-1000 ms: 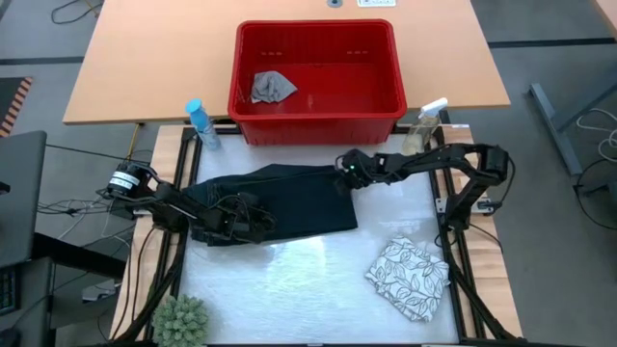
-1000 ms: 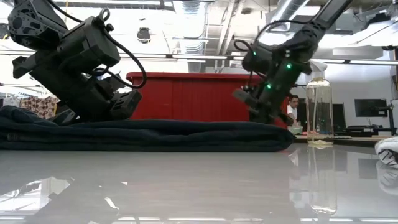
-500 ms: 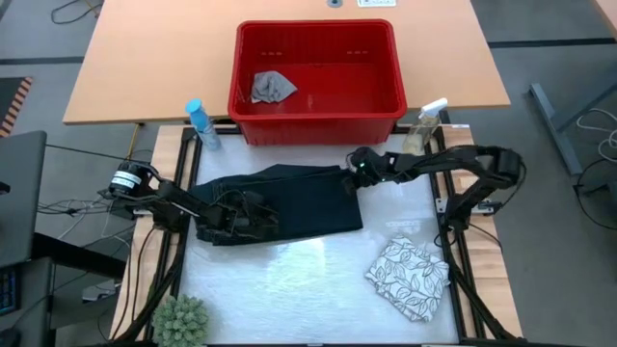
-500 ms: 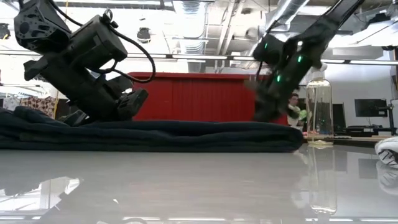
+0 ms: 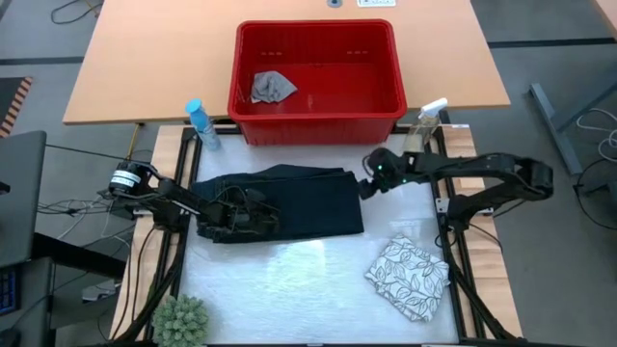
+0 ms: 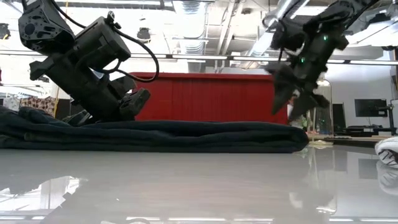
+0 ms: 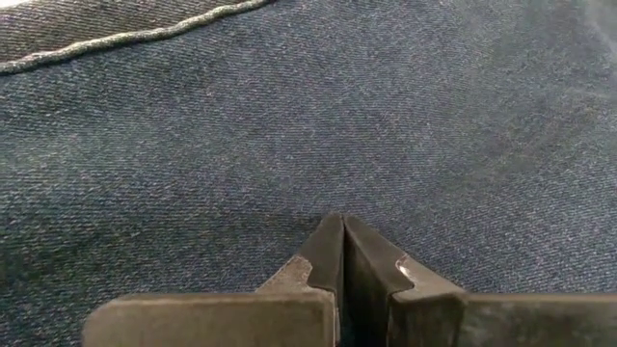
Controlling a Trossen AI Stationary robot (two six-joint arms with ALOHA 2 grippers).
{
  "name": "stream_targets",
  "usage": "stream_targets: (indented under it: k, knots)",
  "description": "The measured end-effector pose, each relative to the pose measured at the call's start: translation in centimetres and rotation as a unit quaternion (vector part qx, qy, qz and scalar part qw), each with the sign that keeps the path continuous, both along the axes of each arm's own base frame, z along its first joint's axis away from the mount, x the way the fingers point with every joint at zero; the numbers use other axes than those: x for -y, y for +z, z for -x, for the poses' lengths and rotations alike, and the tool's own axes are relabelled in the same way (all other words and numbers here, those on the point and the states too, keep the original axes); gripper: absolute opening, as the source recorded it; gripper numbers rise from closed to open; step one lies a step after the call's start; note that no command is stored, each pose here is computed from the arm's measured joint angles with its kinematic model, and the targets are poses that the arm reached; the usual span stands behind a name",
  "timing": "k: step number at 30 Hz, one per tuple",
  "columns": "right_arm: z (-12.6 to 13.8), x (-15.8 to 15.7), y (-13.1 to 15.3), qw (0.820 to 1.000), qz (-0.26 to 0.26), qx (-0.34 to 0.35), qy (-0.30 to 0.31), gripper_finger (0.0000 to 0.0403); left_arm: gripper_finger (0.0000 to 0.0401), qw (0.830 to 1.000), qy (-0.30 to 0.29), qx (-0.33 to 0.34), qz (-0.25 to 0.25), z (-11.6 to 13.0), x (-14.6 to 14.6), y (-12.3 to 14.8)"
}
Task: Fold laundry
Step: Fold the dark blue pants
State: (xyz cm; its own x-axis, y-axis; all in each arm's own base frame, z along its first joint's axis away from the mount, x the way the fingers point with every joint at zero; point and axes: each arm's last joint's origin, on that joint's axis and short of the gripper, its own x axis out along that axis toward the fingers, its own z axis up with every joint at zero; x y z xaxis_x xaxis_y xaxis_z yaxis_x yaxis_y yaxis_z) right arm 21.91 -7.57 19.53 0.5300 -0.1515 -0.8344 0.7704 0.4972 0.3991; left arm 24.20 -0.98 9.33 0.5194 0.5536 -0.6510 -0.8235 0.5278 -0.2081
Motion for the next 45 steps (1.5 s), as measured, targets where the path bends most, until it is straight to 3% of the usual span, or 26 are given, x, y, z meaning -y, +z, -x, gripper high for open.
stream_targets:
  k: [3, 8, 15, 22, 25, 28, 34, 37, 41, 45]
  knots:
    - [-0.2, -0.2, -1.6, 0.999, -0.024, -0.019, -0.019, 0.0300, 0.0000, 1.000, -0.006, -0.002, -0.005, 0.0, 0.0, 0.0]
    - [-1.9, -0.1, -2.3, 0.999, -0.034, 0.022, -0.011, 0.0317, 0.0000, 1.000, -0.013, -0.007, -0.012, -0.1, 0.0, 0.0]
    - [-3.0, -0.4, -4.9, 0.998, -0.066, -0.016, -0.005, 0.0322, 0.0000, 1.000, -0.013, -0.007, -0.012, -0.1, 0.0, 0.0]
    - [-4.8, -0.7, -5.9, 0.995, -0.088, 0.033, 0.014, 0.0316, 0.0000, 1.000, -0.016, -0.009, -0.014, -0.1, 0.0, 0.0]
    - [-5.1, -0.9, -6.7, 0.994, -0.109, 0.023, -0.019, 0.0288, 0.0000, 1.000, -0.016, -0.009, -0.014, -0.1, 0.0, 0.0]
    - [-5.1, -1.1, -7.4, 0.992, -0.122, 0.008, -0.034, 0.0233, 0.0000, 1.000, -0.015, -0.009, -0.014, -0.1, 0.0, 0.0]
    - [-4.7, -1.1, -7.8, 0.991, -0.124, -0.021, -0.034, 0.0045, 0.0000, 1.000, -0.016, -0.007, -0.013, -0.1, 0.0, 0.1]
    - [-4.5, -1.1, -7.8, 0.991, -0.123, -0.027, -0.039, 0.0037, 0.0000, 0.999, -0.028, 0.014, -0.006, -0.3, 0.0, 0.5]
    - [-4.2, -1.2, -7.7, 0.991, -0.117, -0.043, -0.049, 0.0037, 0.0000, 0.994, -0.050, 0.094, 0.011, -1.7, 0.3, 3.1]
    - [-3.4, -1.3, -7.1, 0.990, -0.096, -0.070, -0.070, 0.0037, 0.0000, 0.983, -0.022, 0.182, -0.004, -2.9, -0.4, 6.0]
